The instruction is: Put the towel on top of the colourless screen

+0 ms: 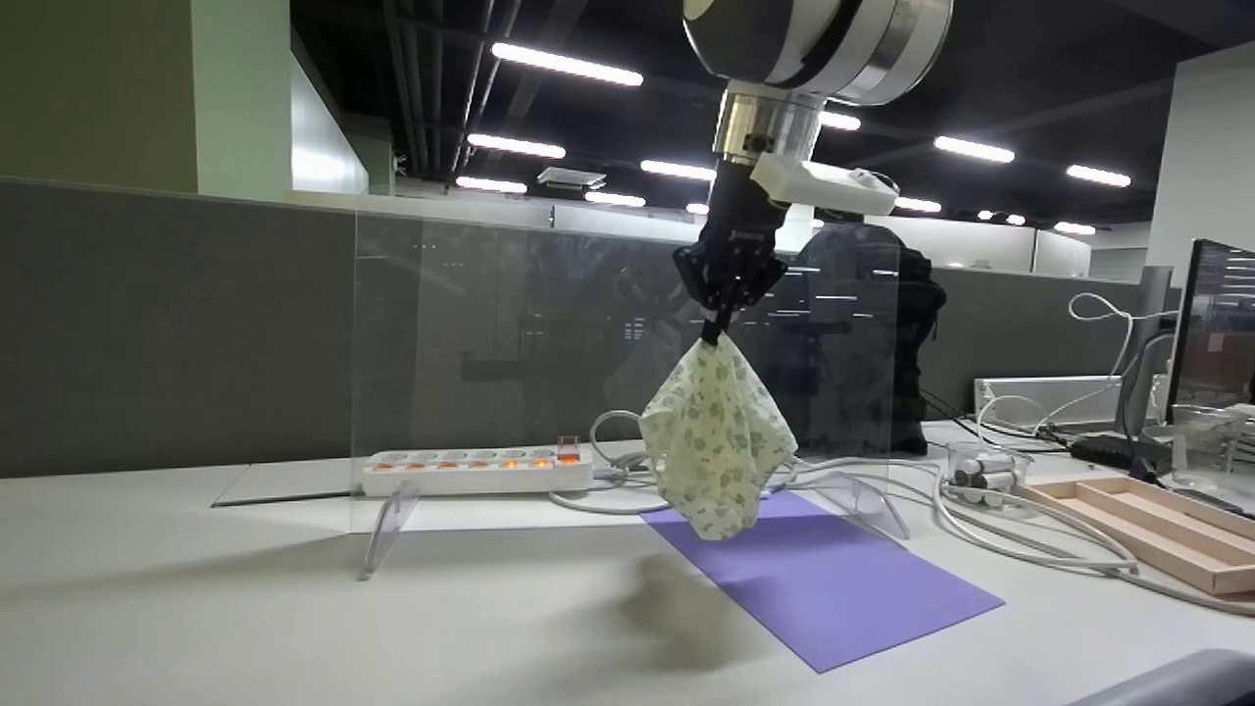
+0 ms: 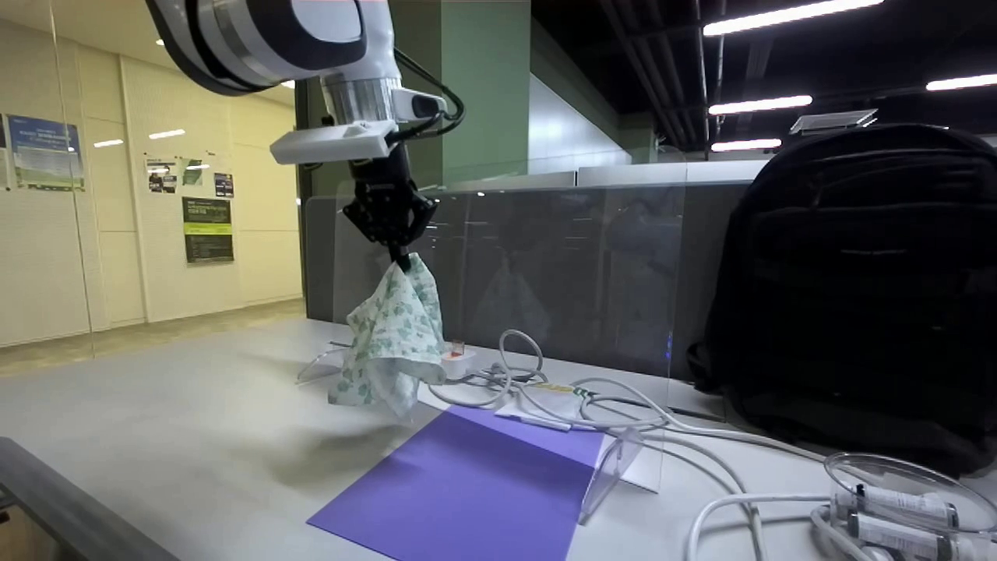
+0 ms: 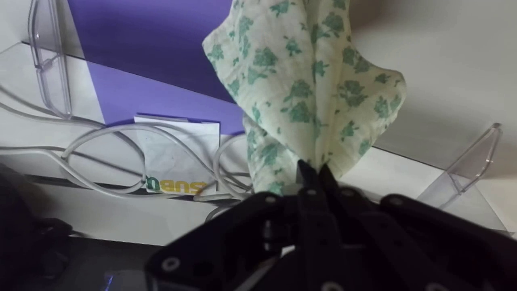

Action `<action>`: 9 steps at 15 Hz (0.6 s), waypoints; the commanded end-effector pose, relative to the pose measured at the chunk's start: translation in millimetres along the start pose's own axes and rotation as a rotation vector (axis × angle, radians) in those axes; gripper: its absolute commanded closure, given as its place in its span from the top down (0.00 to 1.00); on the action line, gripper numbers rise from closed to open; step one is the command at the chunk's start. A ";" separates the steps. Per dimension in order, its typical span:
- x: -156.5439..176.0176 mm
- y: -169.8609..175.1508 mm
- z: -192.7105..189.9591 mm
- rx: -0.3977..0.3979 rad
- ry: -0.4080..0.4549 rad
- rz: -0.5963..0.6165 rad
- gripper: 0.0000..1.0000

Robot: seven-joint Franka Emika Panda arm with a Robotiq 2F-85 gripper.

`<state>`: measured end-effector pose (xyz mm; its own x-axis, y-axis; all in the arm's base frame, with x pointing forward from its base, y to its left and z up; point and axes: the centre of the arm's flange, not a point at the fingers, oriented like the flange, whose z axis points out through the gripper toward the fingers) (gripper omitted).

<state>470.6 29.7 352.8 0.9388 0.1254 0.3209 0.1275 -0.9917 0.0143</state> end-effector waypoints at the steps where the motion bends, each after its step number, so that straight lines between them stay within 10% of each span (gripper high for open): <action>1: 14.1 -9.3 0.6 -0.009 0.059 -0.033 0.01; 9: 62.7 -46.1 -78.7 0.035 0.241 -0.126 0.01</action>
<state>492.4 73.8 402.9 0.8452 0.2277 0.4836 0.2379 -0.9704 0.0412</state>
